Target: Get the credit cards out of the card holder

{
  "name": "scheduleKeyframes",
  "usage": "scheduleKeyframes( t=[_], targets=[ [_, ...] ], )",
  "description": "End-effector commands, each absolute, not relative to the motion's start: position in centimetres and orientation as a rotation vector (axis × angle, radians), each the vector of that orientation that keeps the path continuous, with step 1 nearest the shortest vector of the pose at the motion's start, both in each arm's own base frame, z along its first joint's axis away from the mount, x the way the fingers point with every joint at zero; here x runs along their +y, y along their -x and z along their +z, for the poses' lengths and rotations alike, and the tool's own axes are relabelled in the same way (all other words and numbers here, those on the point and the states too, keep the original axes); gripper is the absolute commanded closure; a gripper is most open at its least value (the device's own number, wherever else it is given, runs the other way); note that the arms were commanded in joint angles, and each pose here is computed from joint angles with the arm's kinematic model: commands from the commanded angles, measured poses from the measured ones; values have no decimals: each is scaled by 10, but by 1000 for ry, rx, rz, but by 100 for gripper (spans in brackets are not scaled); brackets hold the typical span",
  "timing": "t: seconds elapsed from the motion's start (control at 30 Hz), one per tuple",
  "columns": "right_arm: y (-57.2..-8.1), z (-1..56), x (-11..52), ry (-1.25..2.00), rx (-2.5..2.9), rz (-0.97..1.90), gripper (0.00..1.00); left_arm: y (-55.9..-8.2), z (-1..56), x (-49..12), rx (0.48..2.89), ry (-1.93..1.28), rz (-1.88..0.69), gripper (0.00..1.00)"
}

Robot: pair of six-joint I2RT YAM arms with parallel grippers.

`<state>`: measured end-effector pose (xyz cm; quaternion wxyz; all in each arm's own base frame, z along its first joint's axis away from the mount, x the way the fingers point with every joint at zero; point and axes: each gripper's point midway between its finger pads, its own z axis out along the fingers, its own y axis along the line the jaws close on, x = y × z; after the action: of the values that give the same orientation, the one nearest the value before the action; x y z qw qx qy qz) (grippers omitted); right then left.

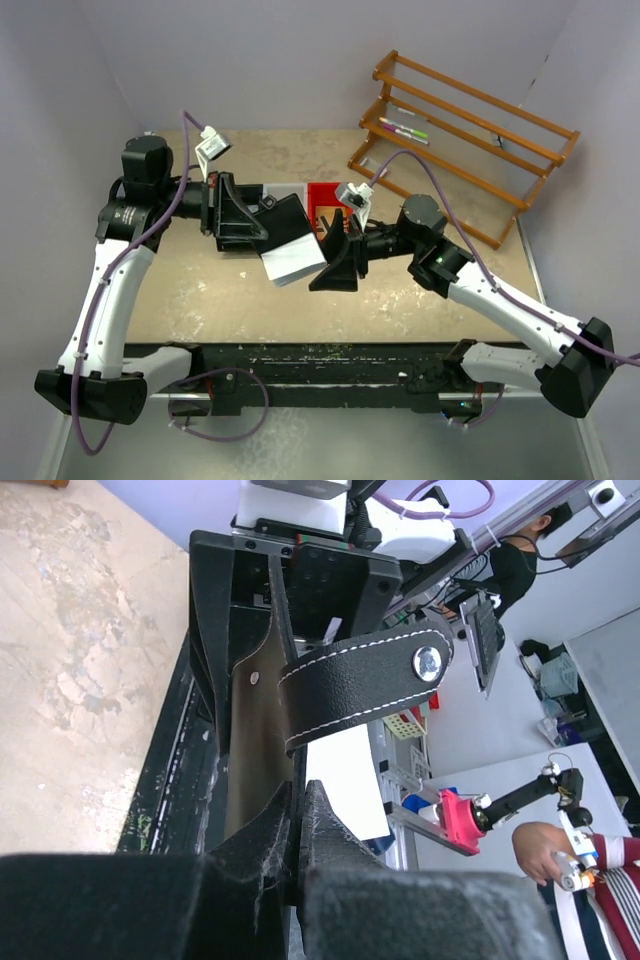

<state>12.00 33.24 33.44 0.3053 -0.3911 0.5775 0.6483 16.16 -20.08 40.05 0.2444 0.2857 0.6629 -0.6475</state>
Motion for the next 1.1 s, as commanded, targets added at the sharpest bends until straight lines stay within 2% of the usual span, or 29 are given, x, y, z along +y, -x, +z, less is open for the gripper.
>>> scheduleKeyframes(
  t=[0.0,0.1,0.27,0.77,0.83,0.97,1.07],
  targets=[
    [-112,355,331,1101,1418,1747,35,-147,428,-198,1721,-858,-1755,100],
    [-113,359,332,1083,1391,1742,43,-149,429,-199,1723,-852,-1754,100],
    [-108,356,323,1027,1400,1736,51,-154,428,-199,1744,-824,-1758,100],
    [-147,380,322,706,1352,1631,63,-156,427,-200,1762,-798,-1772,100],
    [-149,384,322,690,1345,1629,60,-156,427,-200,1761,-799,-1771,100],
    [-152,392,324,668,1321,1641,47,-156,426,-200,1759,-802,-1769,100],
    [-157,397,325,647,1316,1630,43,-157,425,-200,1764,-799,-1775,100]
  ],
)
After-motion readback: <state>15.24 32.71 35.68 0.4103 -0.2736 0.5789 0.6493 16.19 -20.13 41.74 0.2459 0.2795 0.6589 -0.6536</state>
